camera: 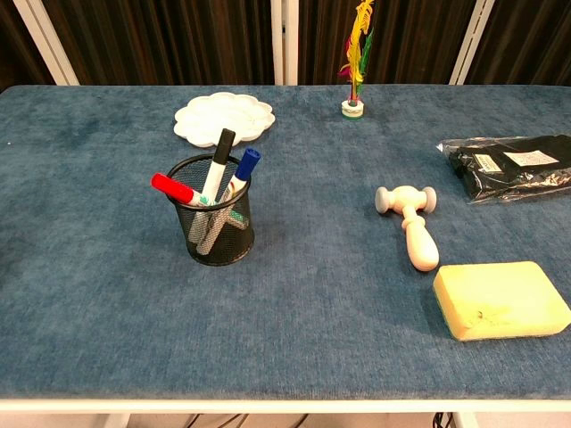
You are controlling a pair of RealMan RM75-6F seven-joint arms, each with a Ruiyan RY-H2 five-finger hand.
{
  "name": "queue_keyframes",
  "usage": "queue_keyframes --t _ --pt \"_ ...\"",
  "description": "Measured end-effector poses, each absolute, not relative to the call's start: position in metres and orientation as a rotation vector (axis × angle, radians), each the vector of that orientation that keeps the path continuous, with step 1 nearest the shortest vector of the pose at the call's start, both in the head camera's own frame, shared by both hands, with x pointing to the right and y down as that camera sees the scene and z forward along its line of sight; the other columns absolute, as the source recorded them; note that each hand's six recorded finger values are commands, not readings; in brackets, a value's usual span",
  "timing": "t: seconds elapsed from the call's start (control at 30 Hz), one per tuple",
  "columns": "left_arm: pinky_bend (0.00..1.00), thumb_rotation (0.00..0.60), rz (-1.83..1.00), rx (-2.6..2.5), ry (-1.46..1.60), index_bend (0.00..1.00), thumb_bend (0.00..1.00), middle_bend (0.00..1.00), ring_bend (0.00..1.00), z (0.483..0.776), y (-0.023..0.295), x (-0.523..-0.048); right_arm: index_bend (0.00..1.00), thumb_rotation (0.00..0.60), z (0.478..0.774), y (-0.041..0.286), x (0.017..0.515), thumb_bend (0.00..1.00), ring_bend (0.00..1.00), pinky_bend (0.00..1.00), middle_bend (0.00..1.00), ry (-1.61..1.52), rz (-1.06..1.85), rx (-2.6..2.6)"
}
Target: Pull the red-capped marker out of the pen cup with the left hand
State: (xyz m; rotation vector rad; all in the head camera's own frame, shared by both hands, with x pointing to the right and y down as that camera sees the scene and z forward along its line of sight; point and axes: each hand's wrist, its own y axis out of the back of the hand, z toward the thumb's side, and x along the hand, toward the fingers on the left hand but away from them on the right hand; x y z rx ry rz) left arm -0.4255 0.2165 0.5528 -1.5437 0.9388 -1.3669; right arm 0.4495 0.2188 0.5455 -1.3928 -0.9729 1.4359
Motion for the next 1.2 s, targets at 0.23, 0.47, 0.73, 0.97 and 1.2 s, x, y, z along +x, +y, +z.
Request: queue_keyframes --t 0.23,0.47,0.73,0.97,1.2 --pt "0.00 0.600 -1.380 -1.550 0.941 0.00 0.10 0.00 0.00 0.553 0.220 -0.426 0.00 0.600 0.548 0.222 0.453 0.17 0.00 0.00 0.00 -0.957 1.454 -1.392" --pt "0.01 0.600 -1.360 -1.537 0.907 0.00 0.10 0.00 0.00 0.548 0.220 -0.420 0.00 0.600 0.546 0.224 0.454 0.17 0.00 0.00 0.00 -0.954 1.451 -1.392" --pt "0.13 0.600 -1.277 -1.619 0.871 0.02 0.10 0.00 0.00 0.550 0.213 -0.399 0.00 0.600 0.545 0.226 0.458 0.17 0.00 0.00 0.00 -0.959 1.467 -1.387" --pt "0.24 0.600 -1.091 -1.622 0.780 0.15 0.16 0.09 0.03 0.548 0.188 -0.356 0.00 0.600 0.543 0.225 0.455 0.17 0.00 0.00 0.00 -0.952 1.445 -1.392" --pt "0.32 0.600 -0.953 -1.729 0.732 0.28 0.16 0.19 0.12 0.564 0.168 -0.309 0.00 0.600 0.543 0.225 0.457 0.17 0.00 0.00 0.00 -0.963 1.453 -1.391"
